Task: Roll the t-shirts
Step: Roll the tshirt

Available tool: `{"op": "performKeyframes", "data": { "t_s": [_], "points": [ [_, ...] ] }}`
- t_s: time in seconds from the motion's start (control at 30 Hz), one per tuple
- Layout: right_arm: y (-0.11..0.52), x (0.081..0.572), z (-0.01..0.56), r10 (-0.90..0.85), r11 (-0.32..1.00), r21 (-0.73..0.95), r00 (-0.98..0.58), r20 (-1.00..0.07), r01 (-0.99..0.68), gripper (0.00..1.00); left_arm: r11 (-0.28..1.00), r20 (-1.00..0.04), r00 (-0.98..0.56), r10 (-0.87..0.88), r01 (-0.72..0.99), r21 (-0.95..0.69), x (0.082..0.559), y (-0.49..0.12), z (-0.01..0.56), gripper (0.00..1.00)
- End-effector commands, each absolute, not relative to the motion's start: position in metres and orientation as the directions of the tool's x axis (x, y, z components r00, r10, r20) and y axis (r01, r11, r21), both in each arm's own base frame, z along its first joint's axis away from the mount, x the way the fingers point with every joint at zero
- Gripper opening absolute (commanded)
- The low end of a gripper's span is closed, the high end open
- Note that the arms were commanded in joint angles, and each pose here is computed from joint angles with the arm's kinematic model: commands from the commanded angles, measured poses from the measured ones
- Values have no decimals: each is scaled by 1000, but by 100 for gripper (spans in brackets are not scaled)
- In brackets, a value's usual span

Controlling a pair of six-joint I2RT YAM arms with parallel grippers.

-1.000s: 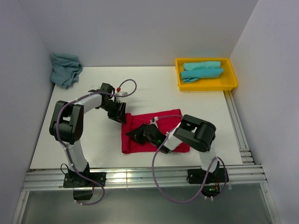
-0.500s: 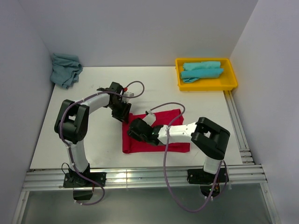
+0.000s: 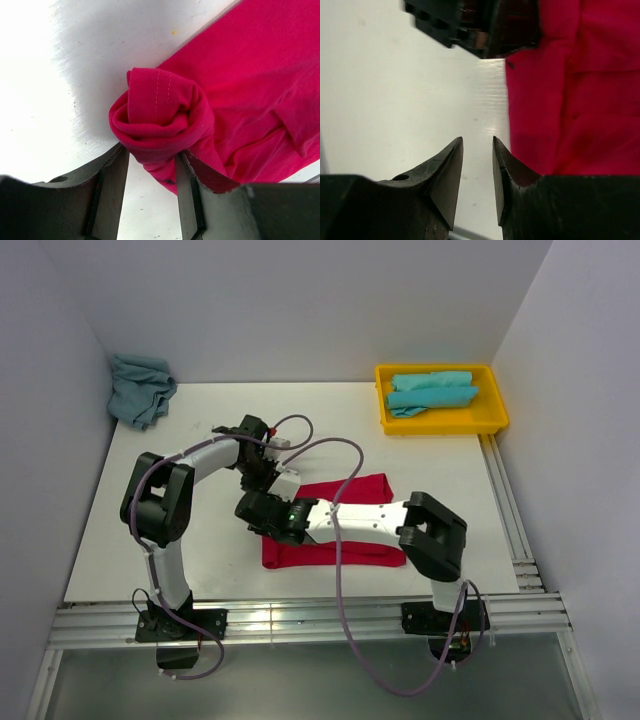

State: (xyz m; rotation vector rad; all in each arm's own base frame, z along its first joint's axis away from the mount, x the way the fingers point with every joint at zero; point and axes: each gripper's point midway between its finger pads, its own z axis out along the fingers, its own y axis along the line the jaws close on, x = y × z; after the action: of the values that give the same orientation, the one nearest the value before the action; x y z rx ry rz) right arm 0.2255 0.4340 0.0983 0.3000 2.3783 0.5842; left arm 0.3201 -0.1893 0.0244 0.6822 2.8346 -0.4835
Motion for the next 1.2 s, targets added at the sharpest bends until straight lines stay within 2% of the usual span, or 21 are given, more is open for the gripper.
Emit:
{"op": "performKeyframes", "data": {
  "t_s": [0.0, 0.4, 0.87, 1.17],
  "points": [
    [417, 225, 67, 260, 943, 326, -767, -587, 71, 38, 851, -269, -869, 414, 475, -223, 332, -190, 20, 46],
    [397, 195, 40, 205, 975, 196, -786, -583, 109, 45, 847, -272, -868, 417, 479, -230, 334, -193, 21, 48],
    [394, 166, 12, 63, 997, 61, -848, -527, 37, 56, 843, -265, -867, 421, 482, -239, 335, -196, 19, 49],
    [395, 155, -13, -7, 1000, -29, -888, -460, 7, 56, 820, -300, -850, 434, 510, -258, 337, -202, 33, 59]
  ]
}}
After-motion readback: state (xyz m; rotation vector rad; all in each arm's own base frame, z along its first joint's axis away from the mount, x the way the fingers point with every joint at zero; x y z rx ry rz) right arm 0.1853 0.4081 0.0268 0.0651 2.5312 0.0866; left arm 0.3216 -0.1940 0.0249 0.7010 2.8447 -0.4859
